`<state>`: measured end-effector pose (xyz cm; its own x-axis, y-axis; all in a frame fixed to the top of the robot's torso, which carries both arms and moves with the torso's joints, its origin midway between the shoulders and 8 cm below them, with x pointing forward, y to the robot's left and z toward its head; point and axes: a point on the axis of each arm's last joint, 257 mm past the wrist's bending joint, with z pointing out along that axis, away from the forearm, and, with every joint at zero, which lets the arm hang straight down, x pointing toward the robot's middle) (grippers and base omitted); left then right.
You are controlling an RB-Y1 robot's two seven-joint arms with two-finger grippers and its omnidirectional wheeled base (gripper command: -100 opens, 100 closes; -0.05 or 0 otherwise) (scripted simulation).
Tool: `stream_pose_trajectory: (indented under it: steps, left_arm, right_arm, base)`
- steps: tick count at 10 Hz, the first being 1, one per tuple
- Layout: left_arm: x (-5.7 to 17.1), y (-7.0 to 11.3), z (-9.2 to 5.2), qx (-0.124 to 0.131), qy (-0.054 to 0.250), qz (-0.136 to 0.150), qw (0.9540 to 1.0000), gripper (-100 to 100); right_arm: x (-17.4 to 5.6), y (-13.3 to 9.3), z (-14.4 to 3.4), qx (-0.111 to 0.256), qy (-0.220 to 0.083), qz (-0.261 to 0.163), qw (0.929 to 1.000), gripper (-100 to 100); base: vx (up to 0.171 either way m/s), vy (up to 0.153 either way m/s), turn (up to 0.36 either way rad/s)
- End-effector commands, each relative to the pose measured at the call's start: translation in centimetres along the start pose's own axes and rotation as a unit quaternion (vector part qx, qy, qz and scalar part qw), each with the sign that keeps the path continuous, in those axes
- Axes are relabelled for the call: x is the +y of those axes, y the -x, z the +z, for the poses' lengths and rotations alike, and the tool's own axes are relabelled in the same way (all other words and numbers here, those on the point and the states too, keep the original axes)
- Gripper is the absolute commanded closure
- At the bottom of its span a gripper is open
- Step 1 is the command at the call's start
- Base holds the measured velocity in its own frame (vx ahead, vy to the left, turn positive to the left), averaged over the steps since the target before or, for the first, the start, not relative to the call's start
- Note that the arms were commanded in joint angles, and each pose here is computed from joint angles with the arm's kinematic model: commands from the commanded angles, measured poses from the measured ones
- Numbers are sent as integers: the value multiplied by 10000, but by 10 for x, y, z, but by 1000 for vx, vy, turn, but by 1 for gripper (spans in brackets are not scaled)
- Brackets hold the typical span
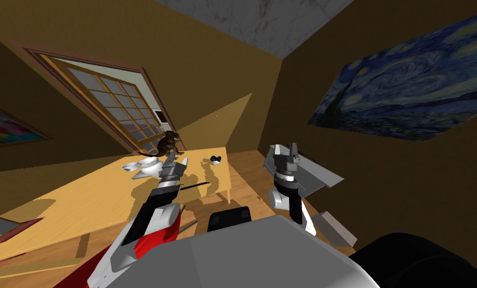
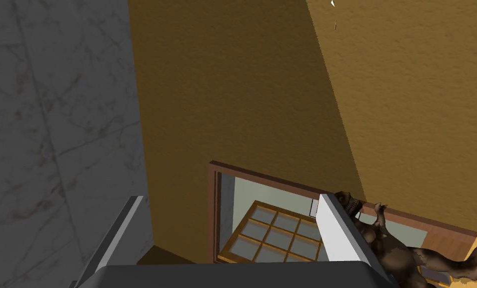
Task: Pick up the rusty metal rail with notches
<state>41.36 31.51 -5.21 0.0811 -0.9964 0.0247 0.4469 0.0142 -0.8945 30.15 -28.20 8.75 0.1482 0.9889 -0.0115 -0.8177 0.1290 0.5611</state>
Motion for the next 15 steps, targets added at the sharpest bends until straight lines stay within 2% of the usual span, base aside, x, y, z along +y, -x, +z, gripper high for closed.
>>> stream_pose_trajectory:
  steps: [1,2,3,4,5,6,7,8,9,10,11,13,14,15]
  left_arm:
    - [12,0,1,-20,193,-56,9998,-100]
    - [31,3,4,-57,421,-147,9990,-100]
    - [32,3,4,-59,442,-147,9989,-100]
    - [53,7,8,-109,702,-247,9972,-100]
    - [63,8,13,-138,832,-354,9958,-100]
    - [74,10,10,-168,978,-352,9944,-100]
    - [90,12,14,-216,1197,-462,9915,-100]
    - [96,13,12,-234,1262,-460,9907,-100]
    - [116,16,14,-297,1495,-569,9867,-100]
    - [119,16,13,-306,1557,-569,9857,-100]
    - [137,19,15,-369,1766,-677,9813,-100]
    - [142,19,13,-383,1862,-676,9794,-100]
    - [164,22,12,-460,2146,-781,9725,-100]
    - [165,22,11,-465,2176,-781,9718,-100]
  right_arm:
    - [0,0,0,0,0,0,10000,0]
    - [0,0,0,0,0,0,10000,0]
    - [0,0,0,0,0,0,10000,0]
    - [0,0,0,0,0,0,10000,0]
    - [0,0,0,0,0,0,10000,0]
    - [0,0,0,0,0,0,10000,0]
    - [0,0,0,0,-1,0,10000,0]
    - [0,0,0,0,0,0,10000,0]
    - [0,0,0,0,-1,0,10000,0]
    - [0,0,0,0,0,0,10000,0]
    - [0,0,0,0,0,0,10000,0]
    - [0,0,0,0,-1,0,10000,0]
    - [0,0,0,0,-1,0,10000,0]
    - [0,0,0,0,0,0,10000,0]
  base:
    - [-41,60,-42]
    - [-38,62,-79]
    - [-35,53,-44]
    - [-44,48,-81]
    - [-72,90,-136]
    - [-58,69,-57]
    - [-43,66,-99]
    - [-35,51,-48]
    - [-49,51,-86]
    - [-45,43,-57]
    - [-59,45,-121]
    - [-29,34,-17]
    - [-21,37,-107]
    - [-31,42,-65]
